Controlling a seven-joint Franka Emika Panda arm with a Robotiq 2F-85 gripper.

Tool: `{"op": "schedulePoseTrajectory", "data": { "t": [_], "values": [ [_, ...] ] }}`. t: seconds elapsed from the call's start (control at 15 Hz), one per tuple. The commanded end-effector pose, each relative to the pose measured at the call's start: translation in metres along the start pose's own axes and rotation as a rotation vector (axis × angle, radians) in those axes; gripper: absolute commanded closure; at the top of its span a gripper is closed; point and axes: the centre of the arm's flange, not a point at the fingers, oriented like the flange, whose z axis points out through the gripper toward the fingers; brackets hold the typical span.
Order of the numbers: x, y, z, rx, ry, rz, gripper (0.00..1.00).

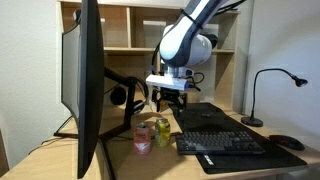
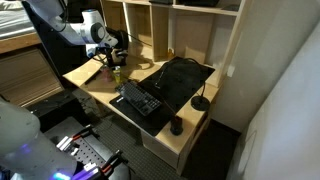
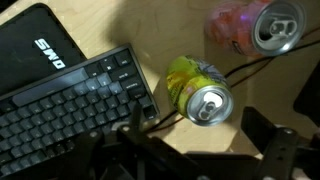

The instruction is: Move the yellow can to the right

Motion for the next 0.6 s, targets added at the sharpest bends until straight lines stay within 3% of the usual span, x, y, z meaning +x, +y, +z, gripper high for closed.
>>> {"op": "schedulePoseTrajectory", "data": {
  "t": [0.0, 0.07, 0.27, 0.4, 0.53],
  "values": [
    [0.035, -0.018, 0.011, 0.044, 0.017, 0.102, 0.0],
    [0.02, -0.004, 0.0, 0.026, 0.016, 0.054, 0.0],
    [0.034, -0.008, 0.006, 0.031, 0.02, 0.085, 0.0],
    [0.037, -0.014, 0.02, 0.016, -0.041, 0.092, 0.0],
    [0.036, -0.016, 0.026, 0.042, -0.041, 0.106, 0.0]
  ]
}}
